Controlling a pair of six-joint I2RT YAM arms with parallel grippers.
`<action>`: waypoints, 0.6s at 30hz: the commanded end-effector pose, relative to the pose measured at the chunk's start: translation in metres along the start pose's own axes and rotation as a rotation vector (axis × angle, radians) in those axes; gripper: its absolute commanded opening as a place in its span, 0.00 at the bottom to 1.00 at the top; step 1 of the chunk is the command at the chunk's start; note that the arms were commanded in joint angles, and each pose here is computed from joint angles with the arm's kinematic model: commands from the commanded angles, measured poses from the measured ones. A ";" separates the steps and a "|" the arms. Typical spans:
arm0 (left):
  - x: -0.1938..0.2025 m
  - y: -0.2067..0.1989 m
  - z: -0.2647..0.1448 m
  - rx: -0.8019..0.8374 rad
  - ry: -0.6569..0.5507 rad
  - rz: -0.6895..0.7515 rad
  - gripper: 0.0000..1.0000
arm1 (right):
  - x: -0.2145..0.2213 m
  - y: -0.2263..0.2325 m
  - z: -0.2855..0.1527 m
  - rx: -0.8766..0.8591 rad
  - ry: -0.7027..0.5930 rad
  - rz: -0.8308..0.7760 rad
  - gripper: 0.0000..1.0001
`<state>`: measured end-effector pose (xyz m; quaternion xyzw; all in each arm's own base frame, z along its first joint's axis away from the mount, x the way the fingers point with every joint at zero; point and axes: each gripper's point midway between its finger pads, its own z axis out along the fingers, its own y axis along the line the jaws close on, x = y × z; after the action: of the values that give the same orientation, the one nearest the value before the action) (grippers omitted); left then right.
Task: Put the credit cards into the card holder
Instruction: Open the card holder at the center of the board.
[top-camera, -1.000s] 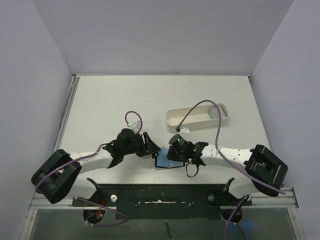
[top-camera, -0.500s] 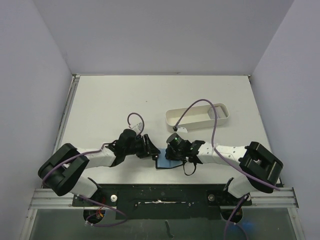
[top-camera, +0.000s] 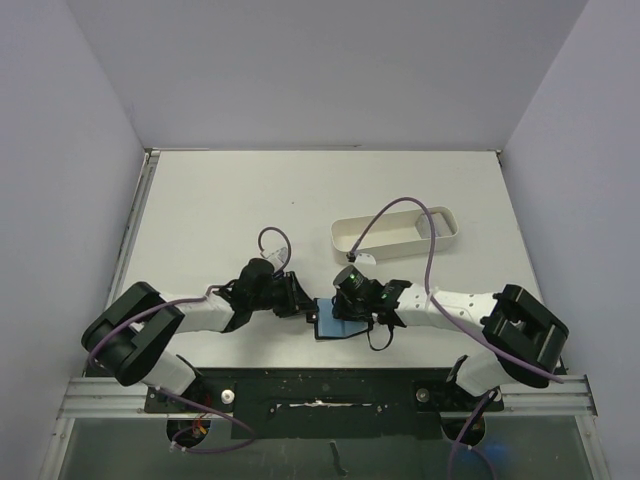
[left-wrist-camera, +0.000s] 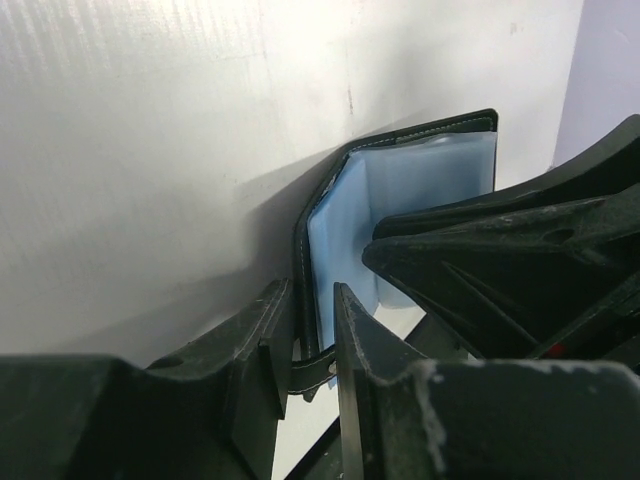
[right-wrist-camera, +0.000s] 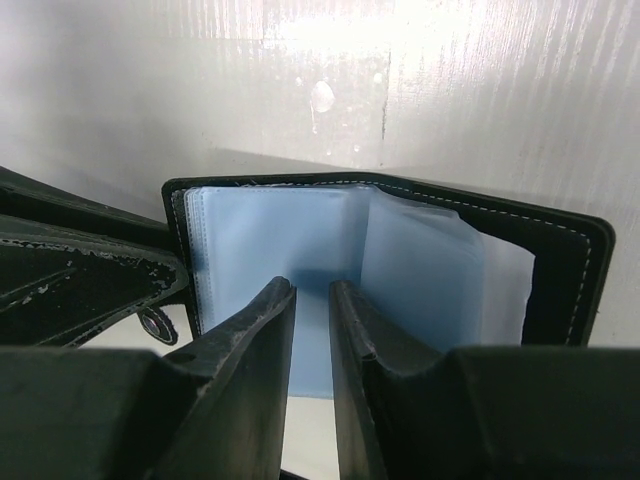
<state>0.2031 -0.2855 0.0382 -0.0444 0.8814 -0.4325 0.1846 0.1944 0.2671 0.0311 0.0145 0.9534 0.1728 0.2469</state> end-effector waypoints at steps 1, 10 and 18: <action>-0.017 -0.030 0.001 0.126 -0.038 0.021 0.21 | -0.013 0.005 -0.006 -0.025 -0.058 0.017 0.22; -0.013 -0.045 0.004 0.268 -0.019 -0.018 0.27 | 0.001 -0.009 -0.001 -0.014 -0.049 0.047 0.21; -0.010 -0.038 0.013 0.264 -0.004 -0.026 0.28 | 0.006 -0.019 -0.003 -0.013 -0.061 0.059 0.20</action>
<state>0.2082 -0.3064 0.0428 -0.0539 0.8428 -0.5094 0.1650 0.1865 0.2550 0.0217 0.0355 0.9487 0.1852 0.2539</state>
